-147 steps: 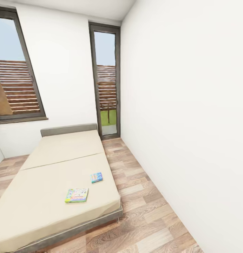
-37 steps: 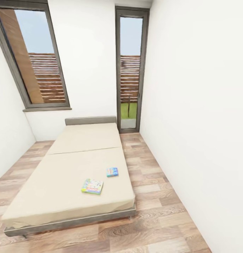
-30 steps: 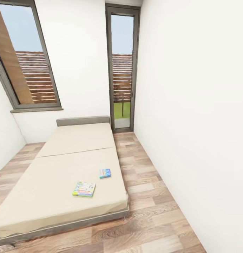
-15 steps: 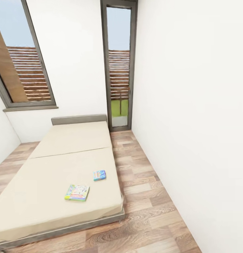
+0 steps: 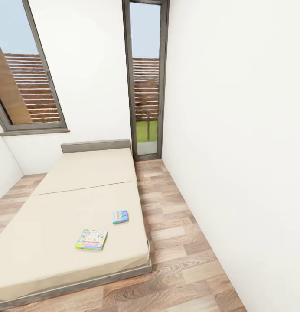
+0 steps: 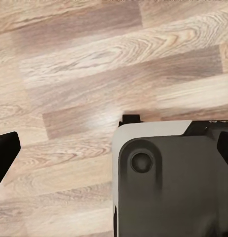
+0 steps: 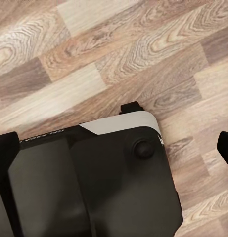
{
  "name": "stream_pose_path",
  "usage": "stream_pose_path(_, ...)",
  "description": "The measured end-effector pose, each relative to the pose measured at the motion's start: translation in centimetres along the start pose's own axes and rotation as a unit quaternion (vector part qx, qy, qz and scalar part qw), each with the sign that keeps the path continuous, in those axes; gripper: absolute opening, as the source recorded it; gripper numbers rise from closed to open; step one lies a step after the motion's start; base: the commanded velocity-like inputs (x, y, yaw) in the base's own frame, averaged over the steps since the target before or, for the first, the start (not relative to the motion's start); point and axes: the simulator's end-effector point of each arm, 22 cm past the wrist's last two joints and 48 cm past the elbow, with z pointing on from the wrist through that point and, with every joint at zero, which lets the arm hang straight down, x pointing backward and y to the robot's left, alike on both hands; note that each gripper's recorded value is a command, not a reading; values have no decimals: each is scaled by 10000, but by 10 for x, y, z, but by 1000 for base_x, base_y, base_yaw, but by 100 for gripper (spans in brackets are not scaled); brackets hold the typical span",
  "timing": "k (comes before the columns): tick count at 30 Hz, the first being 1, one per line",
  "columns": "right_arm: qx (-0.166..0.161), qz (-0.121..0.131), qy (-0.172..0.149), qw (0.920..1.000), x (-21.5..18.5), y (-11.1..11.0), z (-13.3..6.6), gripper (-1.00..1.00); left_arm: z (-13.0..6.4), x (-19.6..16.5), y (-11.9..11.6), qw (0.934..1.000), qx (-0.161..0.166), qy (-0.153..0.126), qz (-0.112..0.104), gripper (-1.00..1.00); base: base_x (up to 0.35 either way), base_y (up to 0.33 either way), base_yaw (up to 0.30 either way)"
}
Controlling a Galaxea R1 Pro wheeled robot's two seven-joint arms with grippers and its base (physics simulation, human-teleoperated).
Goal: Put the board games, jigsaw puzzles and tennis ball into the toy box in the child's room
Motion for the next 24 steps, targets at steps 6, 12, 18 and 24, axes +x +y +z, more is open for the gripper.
stream_pose_path(6,-10,-3,-4,10000,0,2,0,100,0,0,0,10000,0,2,0,100,18,-2,188)
stream_pose_path(12,-16,-4,6,10000,2,7,-2,100,0,0,0,10000,0,3,0,100,2,0,276)
stream_pose_path(18,108,-11,8,9999,2,4,-2,100,0,0,0,10000,0,2,0,100,0,0,288)
stream_pose_path(24,157,-13,7,9999,2,2,-2,100,0,0,0,10000,0,1,0,100,50,0,288)
